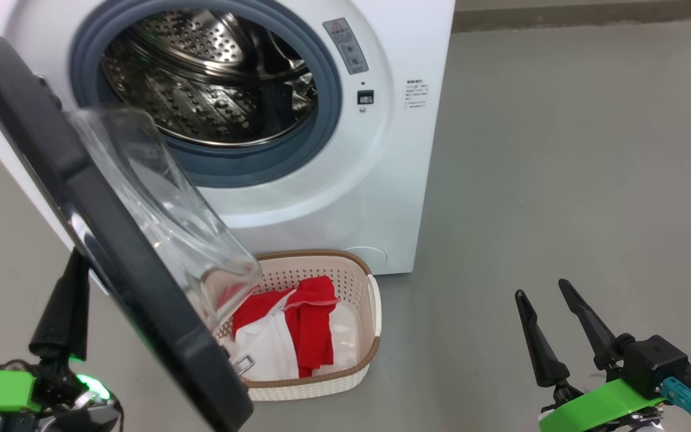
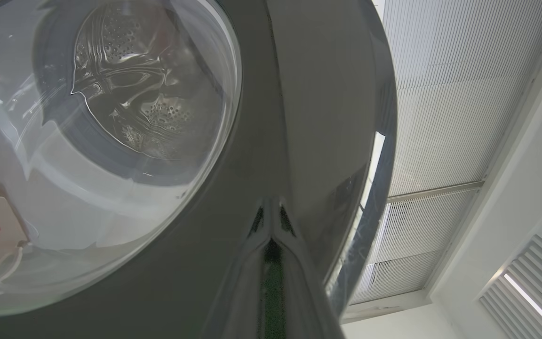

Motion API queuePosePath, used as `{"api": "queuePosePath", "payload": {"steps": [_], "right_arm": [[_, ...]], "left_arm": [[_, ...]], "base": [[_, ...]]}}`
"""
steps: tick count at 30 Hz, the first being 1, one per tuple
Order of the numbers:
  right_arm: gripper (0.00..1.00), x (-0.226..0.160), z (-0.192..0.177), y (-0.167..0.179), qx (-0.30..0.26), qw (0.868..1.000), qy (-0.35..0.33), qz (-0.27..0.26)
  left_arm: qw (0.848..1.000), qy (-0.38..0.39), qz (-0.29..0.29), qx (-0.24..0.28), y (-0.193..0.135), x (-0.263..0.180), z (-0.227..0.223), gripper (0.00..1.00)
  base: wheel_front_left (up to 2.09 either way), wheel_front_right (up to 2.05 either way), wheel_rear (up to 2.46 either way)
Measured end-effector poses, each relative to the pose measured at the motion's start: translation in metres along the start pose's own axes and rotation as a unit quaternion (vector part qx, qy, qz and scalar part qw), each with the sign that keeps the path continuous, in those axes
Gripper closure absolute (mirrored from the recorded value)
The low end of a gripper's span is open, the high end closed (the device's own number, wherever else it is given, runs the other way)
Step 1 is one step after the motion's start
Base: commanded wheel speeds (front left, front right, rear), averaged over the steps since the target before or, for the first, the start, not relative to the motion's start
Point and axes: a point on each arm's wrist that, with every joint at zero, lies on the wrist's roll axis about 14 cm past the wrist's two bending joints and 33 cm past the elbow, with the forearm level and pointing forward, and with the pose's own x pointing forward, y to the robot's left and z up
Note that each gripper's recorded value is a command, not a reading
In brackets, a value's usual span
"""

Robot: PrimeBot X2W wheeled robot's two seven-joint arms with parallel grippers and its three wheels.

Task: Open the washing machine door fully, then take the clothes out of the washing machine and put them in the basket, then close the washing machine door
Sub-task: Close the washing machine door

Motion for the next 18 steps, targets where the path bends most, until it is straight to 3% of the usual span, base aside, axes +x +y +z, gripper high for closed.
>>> {"api": "queuePosePath", "payload": {"steps": [18], "right_arm": [[0.0,-0.01,0.001,-0.035,-0.004,0.999,0.002,-0.054]], "left_arm": [[0.997,0.066,-0.021,-0.027,-0.002,0.064,-0.072,1.0]], "base": [[0.0,0.0,0.0]]}}
